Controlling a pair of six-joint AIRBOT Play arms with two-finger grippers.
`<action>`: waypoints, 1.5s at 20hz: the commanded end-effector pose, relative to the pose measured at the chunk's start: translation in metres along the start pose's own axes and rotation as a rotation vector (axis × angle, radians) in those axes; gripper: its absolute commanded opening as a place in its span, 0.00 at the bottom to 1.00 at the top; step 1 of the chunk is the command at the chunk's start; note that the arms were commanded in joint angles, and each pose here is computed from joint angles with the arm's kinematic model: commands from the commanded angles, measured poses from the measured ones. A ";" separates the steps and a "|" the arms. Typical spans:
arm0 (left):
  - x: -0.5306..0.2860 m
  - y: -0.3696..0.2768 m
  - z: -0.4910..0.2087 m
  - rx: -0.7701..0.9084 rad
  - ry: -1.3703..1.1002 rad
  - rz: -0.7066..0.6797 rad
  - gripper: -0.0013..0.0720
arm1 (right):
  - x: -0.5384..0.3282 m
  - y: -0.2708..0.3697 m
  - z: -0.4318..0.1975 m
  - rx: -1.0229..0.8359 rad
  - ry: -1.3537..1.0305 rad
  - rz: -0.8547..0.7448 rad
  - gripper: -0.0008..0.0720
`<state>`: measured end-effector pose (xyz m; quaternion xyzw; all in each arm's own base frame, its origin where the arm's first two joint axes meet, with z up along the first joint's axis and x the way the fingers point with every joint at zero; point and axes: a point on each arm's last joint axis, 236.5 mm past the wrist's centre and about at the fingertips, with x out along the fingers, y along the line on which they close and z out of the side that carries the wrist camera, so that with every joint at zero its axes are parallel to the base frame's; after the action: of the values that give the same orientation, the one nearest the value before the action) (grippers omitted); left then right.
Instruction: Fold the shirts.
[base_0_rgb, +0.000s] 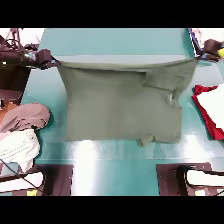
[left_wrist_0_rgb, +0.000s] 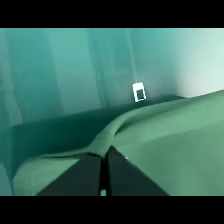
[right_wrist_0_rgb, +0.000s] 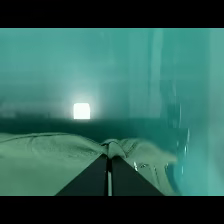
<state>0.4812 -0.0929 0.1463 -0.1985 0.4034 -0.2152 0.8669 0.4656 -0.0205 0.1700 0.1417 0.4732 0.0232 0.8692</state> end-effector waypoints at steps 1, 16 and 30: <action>0.040 0.041 0.036 0.014 -0.161 0.047 0.05 | 0.070 0.004 0.036 -0.007 -0.135 0.001 0.03; 0.086 0.086 -0.052 0.159 0.189 0.069 0.05 | 0.153 -0.016 0.008 -0.163 -0.011 -0.161 0.03; 0.083 0.106 -0.130 0.015 0.429 0.110 0.90 | 0.168 -0.036 -0.111 -0.122 0.401 -0.203 0.18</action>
<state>0.4630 -0.0682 -0.0341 -0.0992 0.5630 -0.2115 0.7928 0.4775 -0.0063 -0.0282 0.0324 0.6215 -0.0115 0.7827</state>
